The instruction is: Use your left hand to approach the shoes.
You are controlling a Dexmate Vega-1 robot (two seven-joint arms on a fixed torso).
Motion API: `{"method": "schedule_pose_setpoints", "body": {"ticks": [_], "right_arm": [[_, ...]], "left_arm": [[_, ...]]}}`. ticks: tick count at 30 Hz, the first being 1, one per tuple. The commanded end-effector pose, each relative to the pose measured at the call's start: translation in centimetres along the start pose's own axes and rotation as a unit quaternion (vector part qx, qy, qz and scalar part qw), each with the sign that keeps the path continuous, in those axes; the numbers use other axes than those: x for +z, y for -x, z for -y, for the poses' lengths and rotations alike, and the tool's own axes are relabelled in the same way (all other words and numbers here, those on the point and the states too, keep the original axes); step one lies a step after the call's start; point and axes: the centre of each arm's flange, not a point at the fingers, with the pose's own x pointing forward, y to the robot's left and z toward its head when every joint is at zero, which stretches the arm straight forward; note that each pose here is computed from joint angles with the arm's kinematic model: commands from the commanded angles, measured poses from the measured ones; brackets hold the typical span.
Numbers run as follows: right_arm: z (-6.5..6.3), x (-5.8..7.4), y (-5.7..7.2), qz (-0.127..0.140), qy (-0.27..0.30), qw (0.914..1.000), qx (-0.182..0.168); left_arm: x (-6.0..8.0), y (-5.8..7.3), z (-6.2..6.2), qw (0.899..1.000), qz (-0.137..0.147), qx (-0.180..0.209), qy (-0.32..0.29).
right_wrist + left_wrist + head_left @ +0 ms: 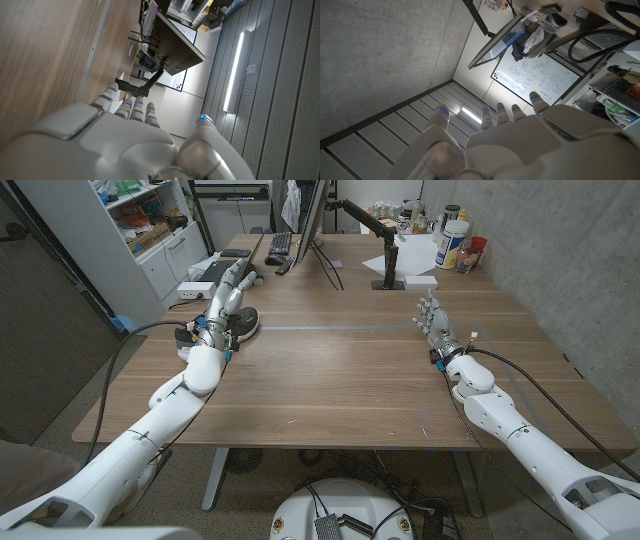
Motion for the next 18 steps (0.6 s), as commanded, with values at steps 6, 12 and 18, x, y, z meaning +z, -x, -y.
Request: {"method": "schedule_pose_setpoints", "body": {"ticks": [6,12,18], "right_arm": [[-0.31,0.04,0.02,0.003,-0.002,1.0000,0.005],[-0.28,0.01,0.24,0.001,-0.002,1.0000,0.002],[-0.10,0.01,0.38,0.002,-0.002,1.0000,0.001]], "left_arm": [[1.42,0.90,-1.24,0.983,0.001,0.057,-0.176],[1.48,0.95,-1.41,0.977,-0.011,0.069,-0.201],[1.37,0.70,-1.87,0.971,-0.030,0.079,-0.225]]}}
